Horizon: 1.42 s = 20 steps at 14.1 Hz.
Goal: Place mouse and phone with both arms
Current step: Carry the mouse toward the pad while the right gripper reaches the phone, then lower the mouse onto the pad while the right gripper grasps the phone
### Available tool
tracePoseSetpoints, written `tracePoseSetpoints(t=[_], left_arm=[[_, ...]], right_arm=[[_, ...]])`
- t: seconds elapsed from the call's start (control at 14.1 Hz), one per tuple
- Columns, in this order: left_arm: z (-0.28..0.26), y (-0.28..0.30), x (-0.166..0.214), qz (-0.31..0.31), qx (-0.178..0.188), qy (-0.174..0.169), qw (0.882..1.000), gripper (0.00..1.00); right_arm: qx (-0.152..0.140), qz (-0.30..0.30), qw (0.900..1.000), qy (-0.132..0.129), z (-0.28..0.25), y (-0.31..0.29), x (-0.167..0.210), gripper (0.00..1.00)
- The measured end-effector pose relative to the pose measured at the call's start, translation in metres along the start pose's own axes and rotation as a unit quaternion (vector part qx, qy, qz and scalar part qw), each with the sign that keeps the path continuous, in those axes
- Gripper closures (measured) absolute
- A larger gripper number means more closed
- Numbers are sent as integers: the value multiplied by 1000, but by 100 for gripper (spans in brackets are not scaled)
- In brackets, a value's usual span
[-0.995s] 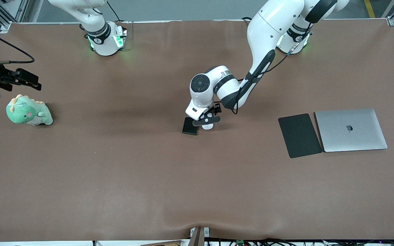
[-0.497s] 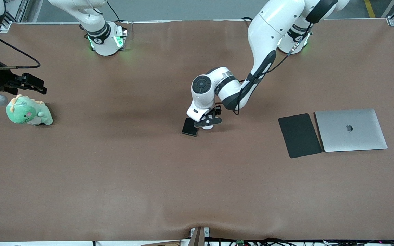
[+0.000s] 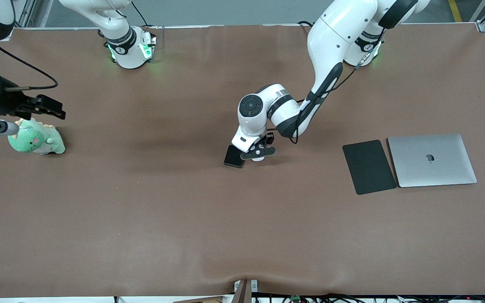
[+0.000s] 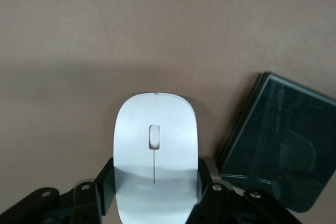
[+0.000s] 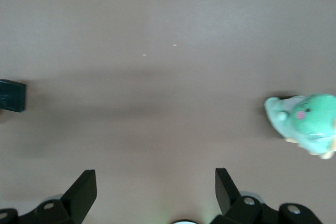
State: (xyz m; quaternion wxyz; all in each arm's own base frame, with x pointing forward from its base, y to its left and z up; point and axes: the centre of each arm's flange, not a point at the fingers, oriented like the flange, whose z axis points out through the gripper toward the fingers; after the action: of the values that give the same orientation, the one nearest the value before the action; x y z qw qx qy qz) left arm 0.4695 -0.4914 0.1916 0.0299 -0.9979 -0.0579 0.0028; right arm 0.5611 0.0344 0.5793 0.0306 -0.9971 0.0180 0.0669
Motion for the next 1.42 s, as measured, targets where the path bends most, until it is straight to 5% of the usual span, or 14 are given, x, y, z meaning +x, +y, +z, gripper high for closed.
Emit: tracePoseSetpoints(t=[0.5, 0.92, 1.42], left_arm=[[-123, -120, 100, 35, 34, 19, 999, 38], [-110, -300, 195, 64, 43, -10, 997, 38], [-54, -381, 196, 56, 35, -21, 998, 38]], right_arm=[[10, 54, 998, -1, 95, -129, 44, 0], [31, 96, 995, -9, 236, -237, 74, 0], [34, 98, 995, 6, 316, -348, 74, 0]])
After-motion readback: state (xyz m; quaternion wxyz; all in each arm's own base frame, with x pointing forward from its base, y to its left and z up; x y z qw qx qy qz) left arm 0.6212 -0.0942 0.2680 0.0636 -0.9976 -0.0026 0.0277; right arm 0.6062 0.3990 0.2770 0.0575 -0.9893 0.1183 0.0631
